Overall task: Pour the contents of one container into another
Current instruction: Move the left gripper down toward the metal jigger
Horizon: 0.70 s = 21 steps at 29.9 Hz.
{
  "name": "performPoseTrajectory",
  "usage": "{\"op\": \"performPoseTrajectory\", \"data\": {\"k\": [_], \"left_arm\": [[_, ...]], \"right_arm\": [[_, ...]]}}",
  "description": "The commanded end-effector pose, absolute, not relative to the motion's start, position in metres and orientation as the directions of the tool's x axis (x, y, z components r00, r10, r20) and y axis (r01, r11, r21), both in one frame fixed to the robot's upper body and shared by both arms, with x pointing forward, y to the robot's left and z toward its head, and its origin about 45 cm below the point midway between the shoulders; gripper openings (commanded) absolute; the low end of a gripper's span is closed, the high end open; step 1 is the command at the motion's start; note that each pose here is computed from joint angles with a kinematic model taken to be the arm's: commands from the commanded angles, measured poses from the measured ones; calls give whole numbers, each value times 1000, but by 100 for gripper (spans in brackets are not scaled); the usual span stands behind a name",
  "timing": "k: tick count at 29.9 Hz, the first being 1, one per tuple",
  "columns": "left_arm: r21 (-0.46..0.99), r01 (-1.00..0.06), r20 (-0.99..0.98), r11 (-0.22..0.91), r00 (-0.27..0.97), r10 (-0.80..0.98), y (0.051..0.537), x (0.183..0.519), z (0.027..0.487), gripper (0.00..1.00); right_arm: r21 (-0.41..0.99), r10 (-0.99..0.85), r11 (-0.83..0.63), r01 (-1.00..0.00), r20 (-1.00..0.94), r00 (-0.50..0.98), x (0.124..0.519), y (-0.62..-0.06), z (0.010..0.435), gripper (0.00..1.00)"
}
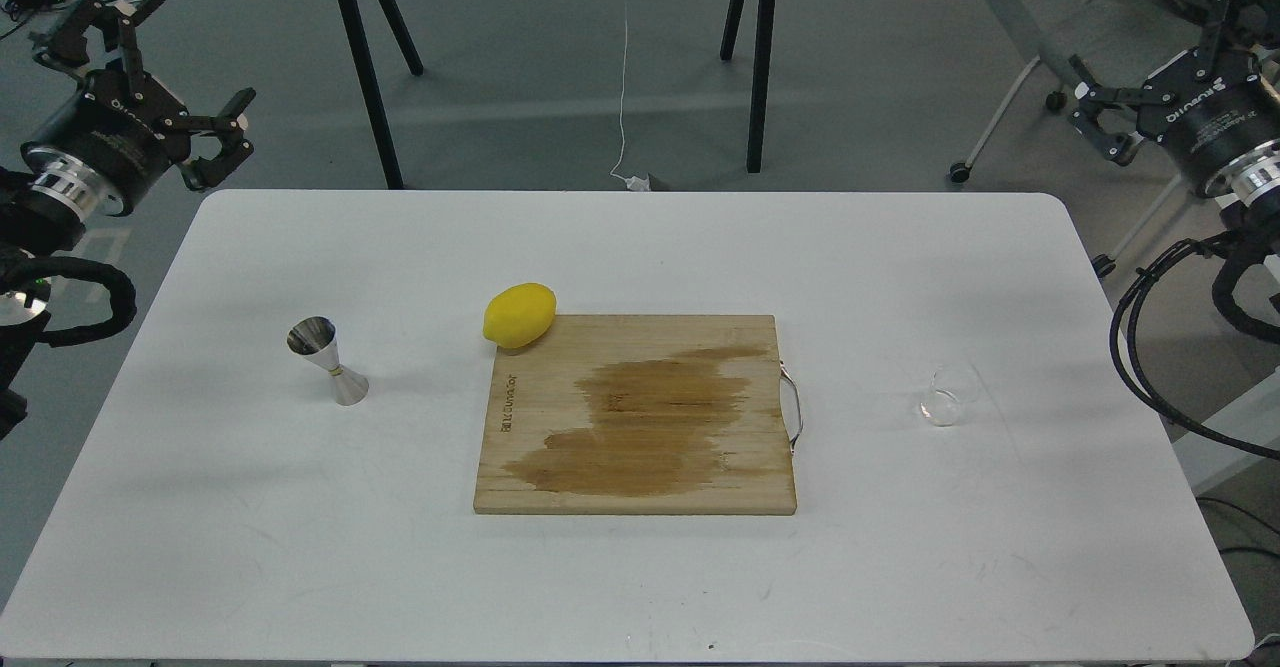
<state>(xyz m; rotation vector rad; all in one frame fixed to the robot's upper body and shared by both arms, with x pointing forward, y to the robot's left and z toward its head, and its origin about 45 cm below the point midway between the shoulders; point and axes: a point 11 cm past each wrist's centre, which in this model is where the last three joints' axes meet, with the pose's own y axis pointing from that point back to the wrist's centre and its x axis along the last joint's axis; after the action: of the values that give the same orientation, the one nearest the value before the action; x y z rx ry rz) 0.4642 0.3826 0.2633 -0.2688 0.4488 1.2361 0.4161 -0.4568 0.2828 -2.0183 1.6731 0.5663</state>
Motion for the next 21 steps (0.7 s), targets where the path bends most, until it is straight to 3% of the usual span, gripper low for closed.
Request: {"op": "performPoseTrajectory", "data": {"k": [1, 7, 14, 19, 21], "left_arm": [[45, -950, -465, 308, 253, 848, 386, 463, 264, 100], [5, -965, -483, 261, 226, 846, 398, 467, 274, 100], [-29, -999, -600, 19, 33, 800, 461, 458, 263, 100], [-103, -995, -550, 11, 66, 832, 452, 464, 272, 100], [-194, -981, -431, 22, 106, 896, 453, 470, 303, 100]], "right_arm": [[-83, -794, -160, -984, -581, 178, 416, -455, 281, 100], [-72, -795, -160, -985, -582, 171, 414, -455, 276, 100], [-63, -796, -162, -985, -582, 168, 413, -455, 273, 100], [-51, -798, -163, -985, -580, 162, 412, -455, 269, 100], [-46, -798, -164, -985, -582, 160, 410, -455, 267, 100]]}}
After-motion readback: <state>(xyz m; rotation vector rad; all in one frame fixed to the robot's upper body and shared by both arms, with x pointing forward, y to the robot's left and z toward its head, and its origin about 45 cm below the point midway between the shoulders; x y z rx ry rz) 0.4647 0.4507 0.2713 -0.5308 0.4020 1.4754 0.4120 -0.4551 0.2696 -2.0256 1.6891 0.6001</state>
